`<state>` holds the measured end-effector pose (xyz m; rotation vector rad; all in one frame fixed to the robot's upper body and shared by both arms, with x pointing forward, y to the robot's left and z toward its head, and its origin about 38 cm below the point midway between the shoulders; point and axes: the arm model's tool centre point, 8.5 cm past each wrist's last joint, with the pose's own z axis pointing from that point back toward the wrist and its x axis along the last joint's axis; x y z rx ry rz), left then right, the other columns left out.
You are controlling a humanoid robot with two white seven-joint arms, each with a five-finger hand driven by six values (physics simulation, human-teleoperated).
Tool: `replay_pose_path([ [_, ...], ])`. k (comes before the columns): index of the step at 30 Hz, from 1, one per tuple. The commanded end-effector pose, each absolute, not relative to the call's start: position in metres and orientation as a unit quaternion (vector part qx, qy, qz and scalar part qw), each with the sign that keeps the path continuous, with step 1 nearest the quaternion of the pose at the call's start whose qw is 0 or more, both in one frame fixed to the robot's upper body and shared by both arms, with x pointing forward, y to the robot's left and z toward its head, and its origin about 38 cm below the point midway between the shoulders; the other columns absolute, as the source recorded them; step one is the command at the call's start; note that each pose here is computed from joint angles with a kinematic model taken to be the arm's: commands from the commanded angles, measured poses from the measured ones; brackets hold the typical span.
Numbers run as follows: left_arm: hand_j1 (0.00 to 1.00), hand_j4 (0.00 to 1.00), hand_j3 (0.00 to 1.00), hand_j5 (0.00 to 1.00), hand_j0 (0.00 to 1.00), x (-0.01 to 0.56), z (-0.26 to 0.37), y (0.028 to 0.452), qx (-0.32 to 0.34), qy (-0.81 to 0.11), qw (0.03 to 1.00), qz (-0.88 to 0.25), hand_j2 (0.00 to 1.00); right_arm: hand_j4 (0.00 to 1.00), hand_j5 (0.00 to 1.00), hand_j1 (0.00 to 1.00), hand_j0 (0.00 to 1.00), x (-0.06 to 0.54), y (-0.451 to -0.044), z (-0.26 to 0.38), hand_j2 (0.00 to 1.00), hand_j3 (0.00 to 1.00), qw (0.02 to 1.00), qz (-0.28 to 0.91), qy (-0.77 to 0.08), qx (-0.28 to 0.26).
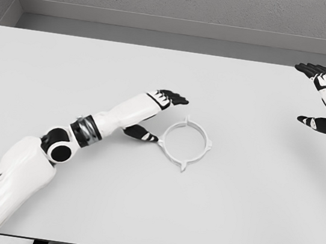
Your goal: Assemble PVC drainage pipe clamps
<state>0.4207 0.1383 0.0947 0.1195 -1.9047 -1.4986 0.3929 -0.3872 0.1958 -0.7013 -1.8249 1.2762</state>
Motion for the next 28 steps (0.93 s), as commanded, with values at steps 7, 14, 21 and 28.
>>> replay_pose_path([
  [7, 1.0, 1.0, 1.0, 1.0, 1.0, 0.424, 0.1, 0.14, 0.047, -0.741, 0.351, -0.571, 1.0, 1.0, 1.0, 1.0, 1.0, 0.392, -0.387, 0.196, 1.0, 1.0, 0.394, 0.501, -0.72, -0.275],
  [14, 1.0, 1.0, 1.0, 1.0, 1.0, 0.449, 0.132, 0.24, 0.145, -0.713, 0.361, -0.584, 1.0, 1.0, 1.0, 1.0, 1.0, 0.393, -0.384, 0.194, 1.0, 1.0, 0.393, 0.504, -0.72, -0.271],
  [21, 1.0, 1.0, 1.0, 1.0, 1.0, 0.451, 0.174, 0.35, 0.227, -0.684, 0.389, -0.573, 1.0, 1.0, 1.0, 1.0, 1.0, 0.394, -0.382, 0.191, 1.0, 1.0, 0.395, 0.507, -0.718, -0.267],
  [28, 1.0, 1.0, 1.0, 1.0, 1.0, 0.45, 0.181, 0.366, 0.239, -0.683, 0.396, -0.565, 1.0, 1.0, 1.0, 1.0, 1.0, 0.394, -0.374, 0.187, 1.0, 1.0, 0.393, 0.511, -0.72, -0.257],
])
